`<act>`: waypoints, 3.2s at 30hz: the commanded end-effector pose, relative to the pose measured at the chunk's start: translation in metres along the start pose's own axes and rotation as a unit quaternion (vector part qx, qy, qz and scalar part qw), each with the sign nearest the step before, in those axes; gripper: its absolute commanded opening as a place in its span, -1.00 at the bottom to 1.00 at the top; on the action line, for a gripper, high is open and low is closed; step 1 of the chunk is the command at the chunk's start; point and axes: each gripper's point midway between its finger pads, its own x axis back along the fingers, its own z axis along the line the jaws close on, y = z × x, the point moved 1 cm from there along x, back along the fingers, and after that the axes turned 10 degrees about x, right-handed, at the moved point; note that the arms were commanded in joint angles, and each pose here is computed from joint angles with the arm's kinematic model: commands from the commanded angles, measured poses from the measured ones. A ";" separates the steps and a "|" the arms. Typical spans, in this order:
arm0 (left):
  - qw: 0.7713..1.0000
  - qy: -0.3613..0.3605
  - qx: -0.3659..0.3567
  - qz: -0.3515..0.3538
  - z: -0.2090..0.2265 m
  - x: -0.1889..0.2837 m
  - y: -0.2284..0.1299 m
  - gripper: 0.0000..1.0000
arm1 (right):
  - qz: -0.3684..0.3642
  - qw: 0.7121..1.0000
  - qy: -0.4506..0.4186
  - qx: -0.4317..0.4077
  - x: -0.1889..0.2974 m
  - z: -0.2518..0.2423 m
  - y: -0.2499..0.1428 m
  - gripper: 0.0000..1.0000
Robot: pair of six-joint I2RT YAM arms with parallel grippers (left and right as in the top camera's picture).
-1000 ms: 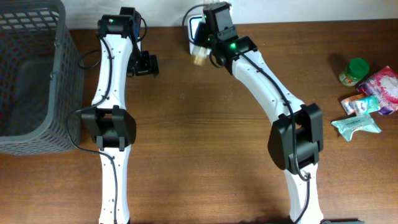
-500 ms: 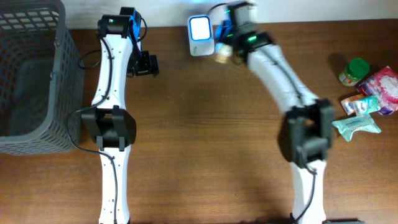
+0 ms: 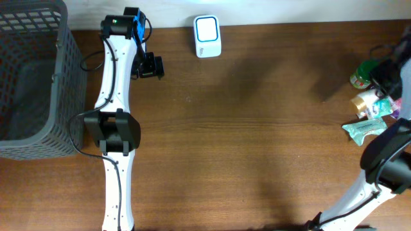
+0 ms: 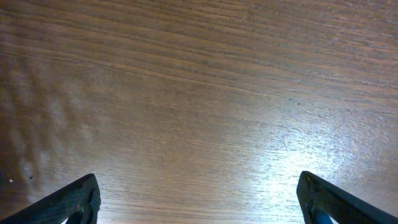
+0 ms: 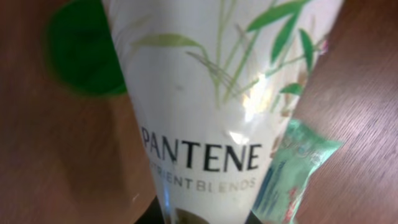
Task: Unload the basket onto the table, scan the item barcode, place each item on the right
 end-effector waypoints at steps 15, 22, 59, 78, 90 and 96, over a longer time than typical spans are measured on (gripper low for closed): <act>1.000 0.002 0.001 -0.008 0.001 0.004 0.002 0.98 | -0.077 0.994 0.079 -0.027 0.096 -0.012 0.004 0.49; 1.000 0.002 0.001 -0.007 0.001 0.004 0.002 0.98 | -0.102 0.990 0.095 -0.017 0.232 -0.062 -0.095 0.97; 1.000 0.002 0.002 -0.007 0.002 0.004 0.002 0.98 | -0.197 0.868 0.291 0.351 0.155 0.052 -0.296 0.97; 1.000 0.002 0.001 -0.007 0.001 0.004 0.002 0.98 | -0.502 0.759 0.330 0.250 0.168 0.001 -0.255 0.97; 1.000 0.002 0.001 -0.008 0.001 0.004 0.002 0.98 | -0.574 0.712 0.340 0.221 0.148 0.008 -0.251 0.97; 1.000 0.002 0.002 -0.007 0.002 0.004 0.002 0.98 | -0.522 0.757 0.298 0.258 0.109 0.006 -0.260 0.97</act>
